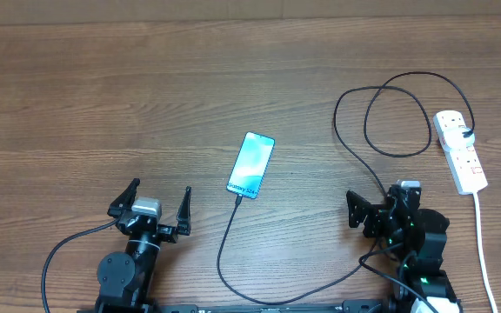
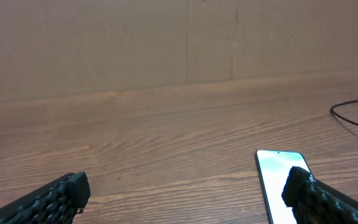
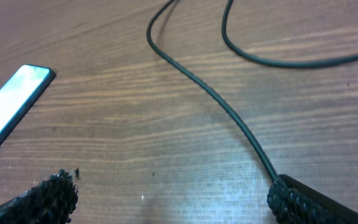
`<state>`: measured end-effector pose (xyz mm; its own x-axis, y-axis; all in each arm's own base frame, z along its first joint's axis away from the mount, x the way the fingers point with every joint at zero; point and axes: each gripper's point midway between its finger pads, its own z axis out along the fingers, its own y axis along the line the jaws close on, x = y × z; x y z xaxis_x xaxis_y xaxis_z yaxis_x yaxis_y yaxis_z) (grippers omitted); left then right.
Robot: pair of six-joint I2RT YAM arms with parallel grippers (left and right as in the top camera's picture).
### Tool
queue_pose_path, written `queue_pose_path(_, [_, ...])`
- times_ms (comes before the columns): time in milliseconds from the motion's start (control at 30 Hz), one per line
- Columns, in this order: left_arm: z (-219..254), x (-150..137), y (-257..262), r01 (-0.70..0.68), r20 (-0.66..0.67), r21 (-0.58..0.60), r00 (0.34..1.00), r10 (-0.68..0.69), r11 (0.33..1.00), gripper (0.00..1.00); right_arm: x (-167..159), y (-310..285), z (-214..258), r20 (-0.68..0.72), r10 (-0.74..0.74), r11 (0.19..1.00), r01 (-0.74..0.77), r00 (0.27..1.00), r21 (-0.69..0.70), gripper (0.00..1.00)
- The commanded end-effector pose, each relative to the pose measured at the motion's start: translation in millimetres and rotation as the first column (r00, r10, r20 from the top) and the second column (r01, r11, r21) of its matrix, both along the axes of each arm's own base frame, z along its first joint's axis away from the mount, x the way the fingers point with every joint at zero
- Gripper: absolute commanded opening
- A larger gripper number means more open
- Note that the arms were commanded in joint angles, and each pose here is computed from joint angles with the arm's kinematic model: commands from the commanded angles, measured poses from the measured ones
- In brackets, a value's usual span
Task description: Plug charger to phone and switch on socket
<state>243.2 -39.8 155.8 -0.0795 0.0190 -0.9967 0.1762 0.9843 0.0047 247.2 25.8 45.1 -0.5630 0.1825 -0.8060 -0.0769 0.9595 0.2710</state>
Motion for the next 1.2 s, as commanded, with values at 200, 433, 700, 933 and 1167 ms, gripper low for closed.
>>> queue_pose_path(200, [0,0,2,-0.010,0.010,0.022,1.000,0.010,1.000,0.99,-2,2,18,0.087,0.021,1.000,-0.020,0.996,-0.019,1.00])
queue_pose_path(433, [0,0,2,-0.010,0.010,0.022,1.000,0.010,1.000,0.99,2,5,50,0.226,0.040,0.999,-0.033,0.973,-0.035,1.00])
queue_pose_path(700, [0,0,2,-0.010,0.010,0.022,1.000,0.010,1.000,0.99,2,8,86,0.381,0.064,0.997,-0.042,0.922,-0.066,1.00])
queue_pose_path(933, [0,0,2,-0.010,0.010,0.022,1.000,0.010,1.000,0.99,-4,13,121,0.516,0.086,0.995,-0.048,0.852,-0.085,1.00])
queue_pose_path(1167, [0,0,2,-0.010,0.010,0.022,1.000,0.010,1.000,1.00,-7,18,130,0.552,0.094,0.995,-0.052,0.829,-0.091,1.00])
